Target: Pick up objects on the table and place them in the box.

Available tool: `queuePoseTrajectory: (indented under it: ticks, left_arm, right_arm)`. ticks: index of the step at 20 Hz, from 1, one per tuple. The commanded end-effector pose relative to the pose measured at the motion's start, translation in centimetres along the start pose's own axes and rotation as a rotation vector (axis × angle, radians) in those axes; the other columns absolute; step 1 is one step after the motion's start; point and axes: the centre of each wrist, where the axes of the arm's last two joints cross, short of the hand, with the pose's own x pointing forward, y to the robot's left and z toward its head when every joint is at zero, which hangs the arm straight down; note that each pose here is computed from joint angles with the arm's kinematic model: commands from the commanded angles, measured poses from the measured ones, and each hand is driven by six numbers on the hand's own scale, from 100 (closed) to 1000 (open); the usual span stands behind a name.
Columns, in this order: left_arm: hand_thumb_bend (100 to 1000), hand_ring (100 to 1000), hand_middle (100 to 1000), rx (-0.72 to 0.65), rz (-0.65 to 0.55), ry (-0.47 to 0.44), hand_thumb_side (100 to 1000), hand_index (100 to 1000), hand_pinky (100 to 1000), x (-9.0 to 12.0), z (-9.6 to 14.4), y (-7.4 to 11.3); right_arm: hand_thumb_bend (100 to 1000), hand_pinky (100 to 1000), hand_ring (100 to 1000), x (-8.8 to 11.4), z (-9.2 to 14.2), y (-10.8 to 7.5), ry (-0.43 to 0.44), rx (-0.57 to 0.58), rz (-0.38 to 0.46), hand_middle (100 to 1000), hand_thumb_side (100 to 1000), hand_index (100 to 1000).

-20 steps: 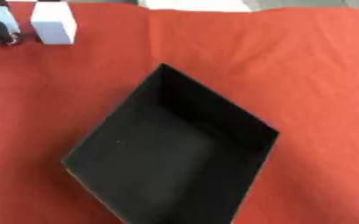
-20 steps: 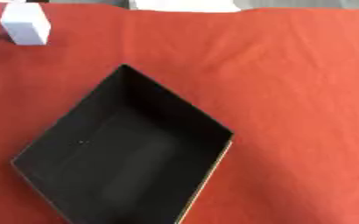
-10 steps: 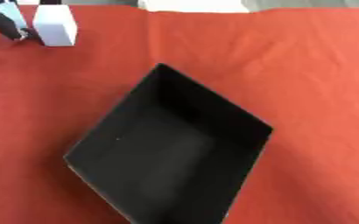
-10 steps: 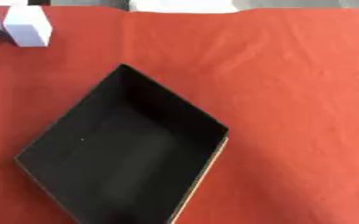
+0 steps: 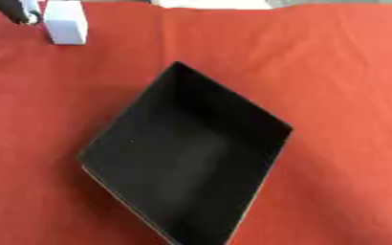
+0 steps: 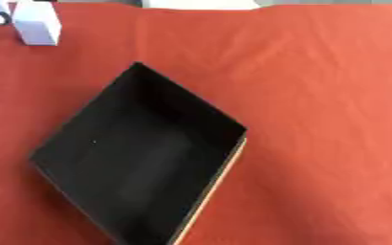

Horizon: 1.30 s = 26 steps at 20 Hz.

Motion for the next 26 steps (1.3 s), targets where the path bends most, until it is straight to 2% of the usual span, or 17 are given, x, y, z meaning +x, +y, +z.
queuePoseTrajectory:
  ticks: [1, 4, 11, 13, 19, 21, 22, 26]
  left_arm:
    - [270, 445, 470, 0.050, -0.012, -0.119, 100, 644, 304, 1.2, 0.8, 2.0]
    - [289, 452, 475, 0.054, -0.031, -0.229, 100, 649, 313, 2.8, 1.6, 2.2]
    - [204, 449, 475, 0.069, -0.034, -0.516, 100, 654, 310, 7.6, 4.7, 2.9]
    - [162, 447, 474, 0.060, -0.024, -0.601, 100, 655, 310, 9.2, 6.0, 2.7]
    - [179, 461, 485, 0.012, -0.055, -0.874, 100, 663, 331, 14.4, 11.2, 2.3]
    - [181, 468, 493, 0.000, -0.062, -0.939, 100, 669, 343, 15.8, 13.1, 2.5]
    - [208, 476, 501, -0.003, -0.066, -0.959, 100, 673, 355, 16.3, 13.9, 2.6]
    - [224, 478, 501, -0.029, -0.101, -1.024, 100, 674, 360, 17.8, 16.3, 2.1]
  right_arm:
    - [100, 770, 602, 0.4, -0.3, -0.5, -0.028, -0.016, 0.015, 511, 694, 798]
    - [100, 770, 603, 0.3, -0.1, -0.5, -0.022, -0.016, 0.015, 513, 692, 798]
    - [100, 771, 605, 0.2, 0.2, -0.3, -0.017, -0.015, 0.015, 518, 687, 799]
    - [100, 771, 606, 0.1, 0.3, -0.3, -0.016, -0.017, 0.017, 519, 685, 799]
    - [100, 771, 607, 0.0, 0.6, -0.3, -0.010, -0.017, 0.017, 520, 683, 799]
    - [100, 771, 607, 0.0, 0.6, -0.2, -0.009, -0.017, 0.017, 521, 683, 799]
    - [100, 771, 607, 0.0, 0.7, -0.2, -0.008, -0.017, 0.017, 521, 683, 799]
    - [100, 771, 607, -0.1, 0.8, -0.3, -0.004, -0.020, 0.016, 521, 682, 799]
